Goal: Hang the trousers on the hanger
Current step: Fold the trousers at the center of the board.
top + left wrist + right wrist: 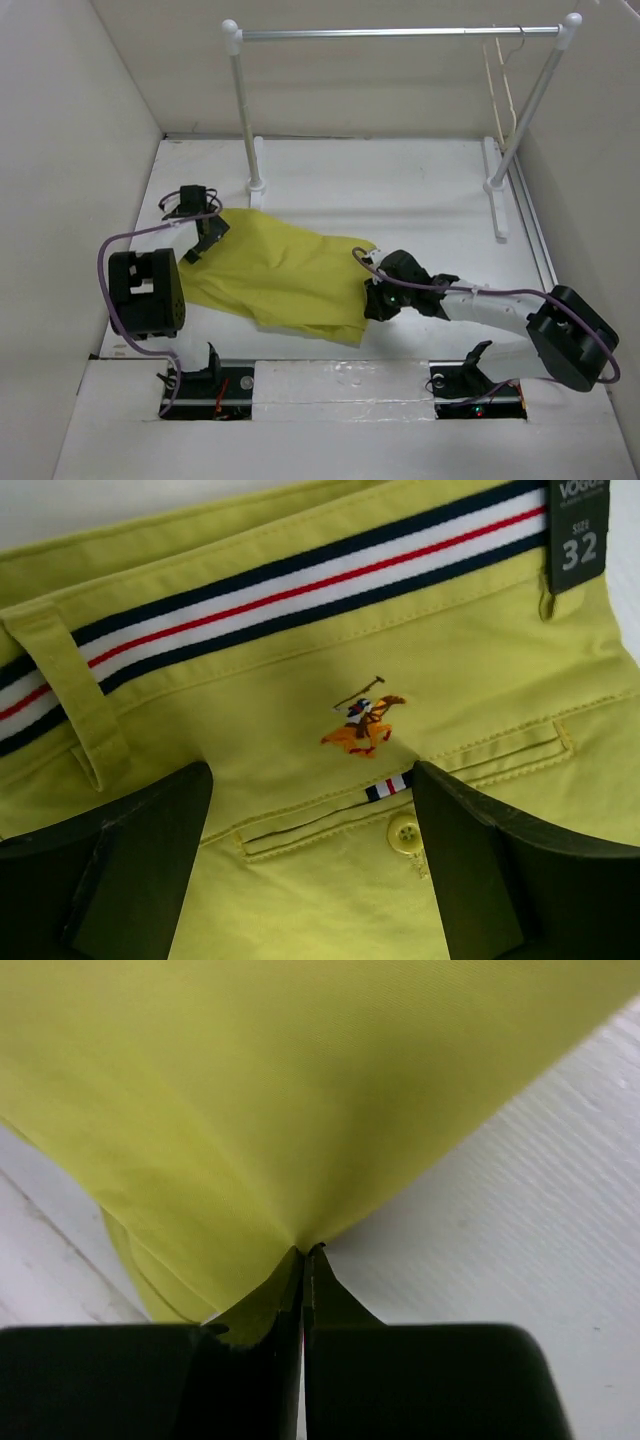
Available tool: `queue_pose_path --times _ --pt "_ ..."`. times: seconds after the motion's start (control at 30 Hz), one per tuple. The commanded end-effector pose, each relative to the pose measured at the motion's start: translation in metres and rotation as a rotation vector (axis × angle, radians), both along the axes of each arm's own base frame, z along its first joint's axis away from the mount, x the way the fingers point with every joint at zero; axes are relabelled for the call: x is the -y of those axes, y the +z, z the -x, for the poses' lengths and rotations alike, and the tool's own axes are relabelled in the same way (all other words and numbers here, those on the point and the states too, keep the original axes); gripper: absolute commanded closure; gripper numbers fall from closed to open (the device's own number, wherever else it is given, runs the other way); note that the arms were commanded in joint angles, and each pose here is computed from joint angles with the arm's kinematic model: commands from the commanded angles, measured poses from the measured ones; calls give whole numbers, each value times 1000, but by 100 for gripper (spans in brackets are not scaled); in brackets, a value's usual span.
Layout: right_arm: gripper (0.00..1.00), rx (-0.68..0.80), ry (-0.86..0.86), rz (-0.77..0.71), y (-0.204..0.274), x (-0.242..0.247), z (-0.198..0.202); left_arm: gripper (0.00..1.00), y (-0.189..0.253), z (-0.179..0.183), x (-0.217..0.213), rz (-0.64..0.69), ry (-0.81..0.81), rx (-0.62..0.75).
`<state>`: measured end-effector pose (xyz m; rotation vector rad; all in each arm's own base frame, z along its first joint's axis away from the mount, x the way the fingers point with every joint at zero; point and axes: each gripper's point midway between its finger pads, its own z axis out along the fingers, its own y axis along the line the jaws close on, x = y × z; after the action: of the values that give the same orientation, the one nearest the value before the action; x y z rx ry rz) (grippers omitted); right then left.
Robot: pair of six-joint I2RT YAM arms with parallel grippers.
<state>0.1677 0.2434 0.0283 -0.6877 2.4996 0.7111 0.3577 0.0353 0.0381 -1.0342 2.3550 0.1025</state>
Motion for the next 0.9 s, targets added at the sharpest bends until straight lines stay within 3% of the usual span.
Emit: queue_pose_path --times 0.0,0.17,0.2,0.3,0.4,0.43,0.5,0.53,0.57,0.6,0.7,0.8,0.87 --pt "100 -21 -27 -15 -12 19 -3 21 -2 56 -45 -2 220 -49" --pt "100 9 -44 -6 -8 46 -10 21 24 86 -63 -19 325 48" --pt "81 -4 -27 -18 -5 47 -8 20 41 86 -63 -20 324 95" --pt "41 64 -26 -75 26 45 -31 19 84 67 -51 26 239 235" --pt "34 102 -47 -103 64 42 -65 22 127 47 -29 34 114 354" --pt "35 120 -40 -104 71 39 -73 23 132 43 -21 51 79 368" --pt "67 175 -26 -143 92 27 -99 32 129 37 13 128 -44 364" --pt "78 194 -17 -163 99 21 -106 38 121 38 25 154 -78 347" --pt "88 185 -3 -166 95 13 -112 48 116 37 51 211 -168 340" --pt "100 234 18 -204 110 0 -124 70 114 36 73 277 -245 348" --pt "100 248 77 -251 104 -28 -140 89 91 46 131 365 -412 302" --pt "100 224 27 -269 77 -32 -166 90 66 58 165 356 -513 235" --pt "100 191 -19 -267 57 -27 -177 90 44 64 160 332 -483 172"
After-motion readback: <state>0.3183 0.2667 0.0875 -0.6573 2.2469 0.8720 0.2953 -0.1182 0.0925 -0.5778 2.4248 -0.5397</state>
